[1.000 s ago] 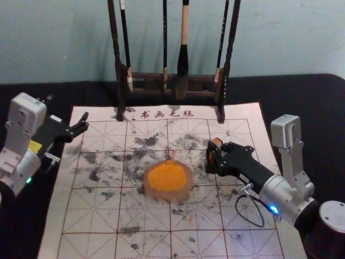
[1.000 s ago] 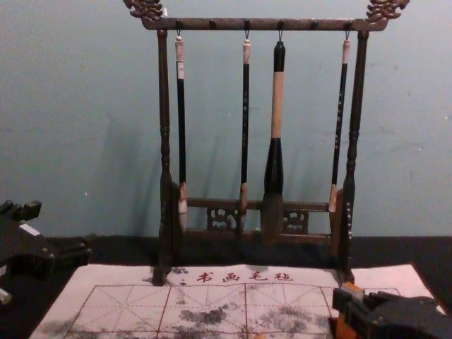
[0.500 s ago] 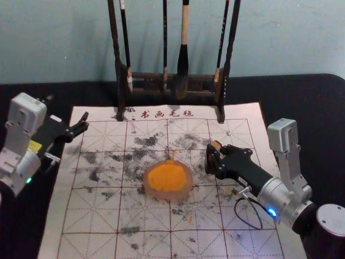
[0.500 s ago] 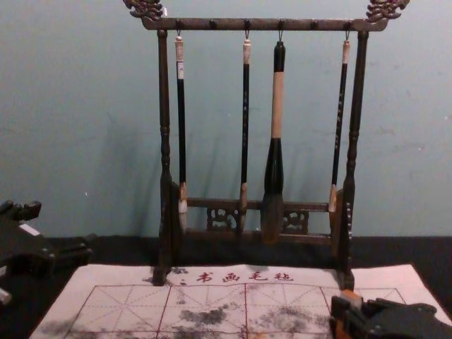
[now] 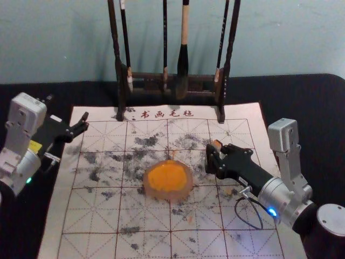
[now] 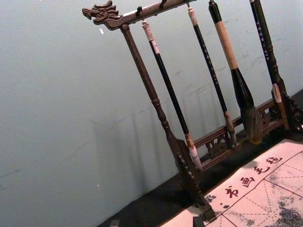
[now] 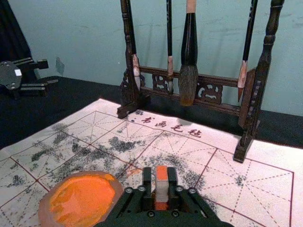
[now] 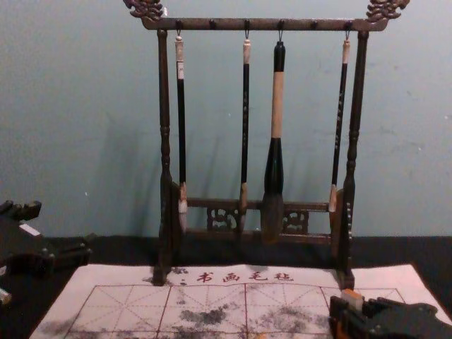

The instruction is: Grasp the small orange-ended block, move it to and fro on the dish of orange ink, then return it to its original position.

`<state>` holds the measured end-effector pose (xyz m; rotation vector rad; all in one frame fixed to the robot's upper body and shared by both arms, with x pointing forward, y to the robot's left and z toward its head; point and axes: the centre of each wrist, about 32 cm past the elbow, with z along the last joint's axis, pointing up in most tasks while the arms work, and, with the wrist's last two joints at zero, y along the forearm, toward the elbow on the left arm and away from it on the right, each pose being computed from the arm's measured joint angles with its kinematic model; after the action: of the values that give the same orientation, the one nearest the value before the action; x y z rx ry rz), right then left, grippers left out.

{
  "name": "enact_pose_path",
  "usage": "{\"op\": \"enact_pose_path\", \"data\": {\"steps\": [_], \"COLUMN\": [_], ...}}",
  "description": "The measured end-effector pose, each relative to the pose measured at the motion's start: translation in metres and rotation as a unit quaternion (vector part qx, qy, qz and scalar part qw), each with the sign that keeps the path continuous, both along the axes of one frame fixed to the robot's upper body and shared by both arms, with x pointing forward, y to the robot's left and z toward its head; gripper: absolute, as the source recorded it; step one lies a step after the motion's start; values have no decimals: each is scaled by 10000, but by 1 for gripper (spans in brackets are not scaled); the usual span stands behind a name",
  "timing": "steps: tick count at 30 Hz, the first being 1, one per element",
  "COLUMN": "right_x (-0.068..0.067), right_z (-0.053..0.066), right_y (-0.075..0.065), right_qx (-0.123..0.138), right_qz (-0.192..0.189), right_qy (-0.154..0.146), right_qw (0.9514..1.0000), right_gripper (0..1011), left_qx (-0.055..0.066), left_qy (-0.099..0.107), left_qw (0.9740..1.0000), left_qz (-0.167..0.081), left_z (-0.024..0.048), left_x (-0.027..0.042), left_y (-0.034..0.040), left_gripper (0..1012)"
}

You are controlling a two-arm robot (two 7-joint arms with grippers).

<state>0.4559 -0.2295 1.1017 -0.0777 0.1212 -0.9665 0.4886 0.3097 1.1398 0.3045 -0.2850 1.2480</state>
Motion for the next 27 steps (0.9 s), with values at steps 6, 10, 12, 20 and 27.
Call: {"op": "enact_pose_path", "data": {"steps": [6, 10, 12, 20, 27], "right_x": [0, 0, 0, 1, 1], "right_z": [1, 2, 3, 5, 5], "right_y": [-2, -2, -1, -1, -1], "right_qx": [-1, 0, 1, 6, 6], "right_qz": [0, 0, 1, 1, 1], "right_qy": [2, 3, 2, 2, 1], "right_qw": [10000, 10000, 10000, 10000, 10000], "right_gripper": [381, 503, 536, 818, 982], "left_qx": [0, 0, 0, 0, 0], "left_qy": [0, 0, 0, 0, 0], "left_qw": [10000, 10000, 10000, 10000, 10000], "left_qz": [0, 0, 0, 0, 0], "left_z": [0, 0, 0, 0, 0], "left_x": [0, 0, 0, 0, 0], "left_y": [0, 0, 0, 0, 0], "left_gripper": [1001, 1001, 1001, 1001, 1001]}}
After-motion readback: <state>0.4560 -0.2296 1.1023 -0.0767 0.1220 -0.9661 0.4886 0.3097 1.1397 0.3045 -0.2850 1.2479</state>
